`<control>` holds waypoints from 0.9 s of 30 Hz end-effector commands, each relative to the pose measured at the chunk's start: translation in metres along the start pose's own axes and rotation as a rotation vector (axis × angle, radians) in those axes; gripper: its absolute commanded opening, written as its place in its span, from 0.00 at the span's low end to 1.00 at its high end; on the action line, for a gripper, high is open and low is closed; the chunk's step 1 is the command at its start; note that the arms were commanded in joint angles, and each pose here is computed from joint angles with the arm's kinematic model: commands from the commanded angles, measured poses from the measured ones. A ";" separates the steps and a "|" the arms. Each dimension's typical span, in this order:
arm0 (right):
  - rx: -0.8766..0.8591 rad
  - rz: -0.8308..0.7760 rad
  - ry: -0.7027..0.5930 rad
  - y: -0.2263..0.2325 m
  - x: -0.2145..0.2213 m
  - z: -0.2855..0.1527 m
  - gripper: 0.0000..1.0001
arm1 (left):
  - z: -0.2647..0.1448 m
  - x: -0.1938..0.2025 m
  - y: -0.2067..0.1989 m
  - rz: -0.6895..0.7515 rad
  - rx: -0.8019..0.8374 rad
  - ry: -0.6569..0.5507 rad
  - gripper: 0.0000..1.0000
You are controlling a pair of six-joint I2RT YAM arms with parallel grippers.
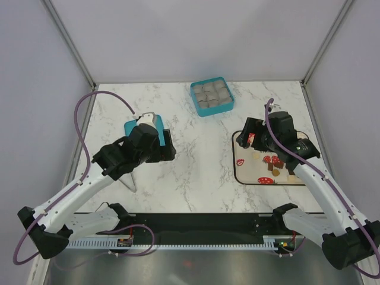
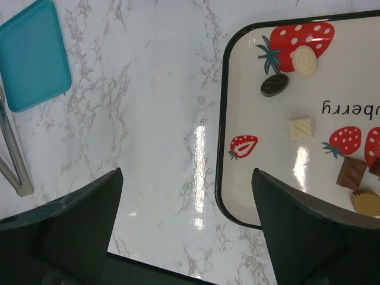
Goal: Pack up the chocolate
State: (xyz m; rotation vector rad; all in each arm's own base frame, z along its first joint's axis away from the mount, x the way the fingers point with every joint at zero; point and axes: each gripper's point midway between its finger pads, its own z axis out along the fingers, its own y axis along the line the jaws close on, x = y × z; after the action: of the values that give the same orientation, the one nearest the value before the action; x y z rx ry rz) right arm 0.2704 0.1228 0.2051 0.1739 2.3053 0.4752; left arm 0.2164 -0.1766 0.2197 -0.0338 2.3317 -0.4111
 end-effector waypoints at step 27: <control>-0.057 -0.013 0.030 0.005 0.012 0.015 0.94 | 0.094 0.094 0.194 -0.564 -0.573 0.270 0.74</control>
State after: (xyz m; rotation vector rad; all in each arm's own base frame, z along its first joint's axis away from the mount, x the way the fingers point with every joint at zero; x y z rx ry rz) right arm 0.2664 0.1310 0.1820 0.1463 2.3608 0.5155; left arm 0.2179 -0.0306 0.0377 -0.9185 2.6719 0.0592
